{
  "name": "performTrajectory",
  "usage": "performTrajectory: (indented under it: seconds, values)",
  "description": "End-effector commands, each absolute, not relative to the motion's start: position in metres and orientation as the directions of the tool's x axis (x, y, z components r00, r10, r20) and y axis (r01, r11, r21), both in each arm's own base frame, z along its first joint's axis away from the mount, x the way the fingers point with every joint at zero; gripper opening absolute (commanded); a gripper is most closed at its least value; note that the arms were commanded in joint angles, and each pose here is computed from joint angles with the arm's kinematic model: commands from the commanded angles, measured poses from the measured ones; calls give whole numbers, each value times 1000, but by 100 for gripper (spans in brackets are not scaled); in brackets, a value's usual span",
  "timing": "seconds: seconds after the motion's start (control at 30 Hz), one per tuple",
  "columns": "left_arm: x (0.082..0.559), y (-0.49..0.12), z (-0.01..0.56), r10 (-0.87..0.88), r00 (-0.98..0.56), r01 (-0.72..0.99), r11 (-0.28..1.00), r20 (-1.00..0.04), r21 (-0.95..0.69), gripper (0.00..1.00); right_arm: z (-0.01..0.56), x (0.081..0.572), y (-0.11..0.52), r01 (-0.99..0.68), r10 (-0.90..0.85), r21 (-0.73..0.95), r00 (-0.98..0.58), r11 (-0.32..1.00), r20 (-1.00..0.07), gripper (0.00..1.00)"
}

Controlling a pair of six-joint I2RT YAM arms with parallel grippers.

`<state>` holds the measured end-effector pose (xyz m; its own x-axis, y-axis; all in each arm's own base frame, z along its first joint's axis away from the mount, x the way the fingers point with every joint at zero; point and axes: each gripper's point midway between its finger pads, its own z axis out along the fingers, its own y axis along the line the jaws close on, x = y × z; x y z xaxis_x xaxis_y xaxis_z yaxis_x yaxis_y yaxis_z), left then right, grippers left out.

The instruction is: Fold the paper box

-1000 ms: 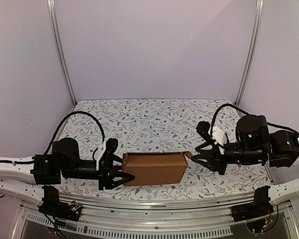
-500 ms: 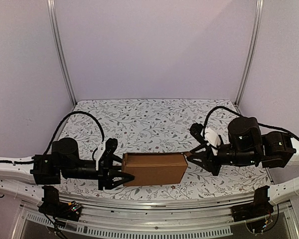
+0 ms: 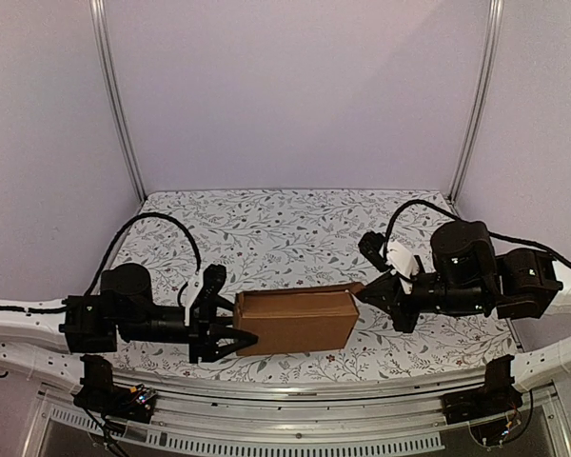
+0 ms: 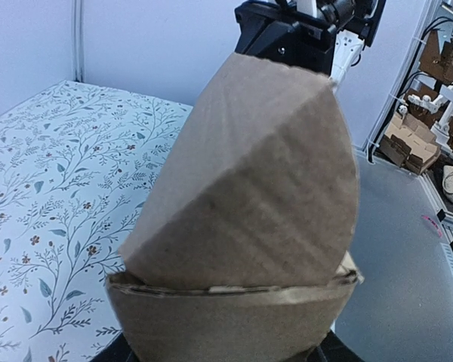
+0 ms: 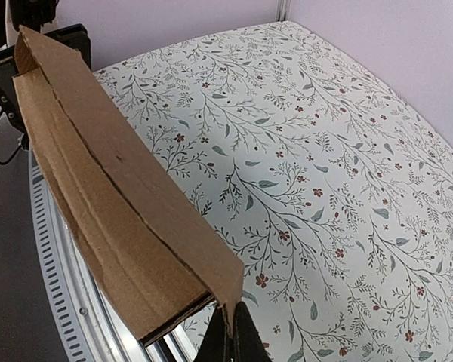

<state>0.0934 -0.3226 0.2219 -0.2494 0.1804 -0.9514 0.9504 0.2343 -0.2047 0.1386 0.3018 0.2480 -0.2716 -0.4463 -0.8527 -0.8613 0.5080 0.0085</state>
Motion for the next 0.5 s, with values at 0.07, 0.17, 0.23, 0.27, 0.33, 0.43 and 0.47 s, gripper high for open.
performTrajectory:
  seconds: [0.07,0.17,0.23,0.27,0.33,0.43,0.47]
  values:
    - [104,-329,202,250,-242,946,274,-938,-171,0,268,144,312,-848,-389,45,-288,528,-875,0]
    - [108,-331,192,282,-236,944,292,-930,-151,0,266,145,314,-845,-392,49,-298,533,-870,0]
    - [111,-332,190,290,-225,942,308,-930,-132,0,264,145,315,-844,-399,44,-298,535,-867,0]
    - [113,-332,189,291,-216,941,317,-932,-119,0,262,144,316,-844,-405,42,-300,535,-864,0]
    - [118,-330,188,294,-204,934,345,-934,-95,0,261,144,317,-843,-411,40,-302,537,-860,0]
    - [125,-327,188,293,-184,918,393,-938,-57,0,259,144,320,-841,-416,47,-314,539,-854,0]
    - [127,-327,188,294,-179,913,404,-939,-48,0,259,144,321,-840,-413,51,-317,540,-854,0]
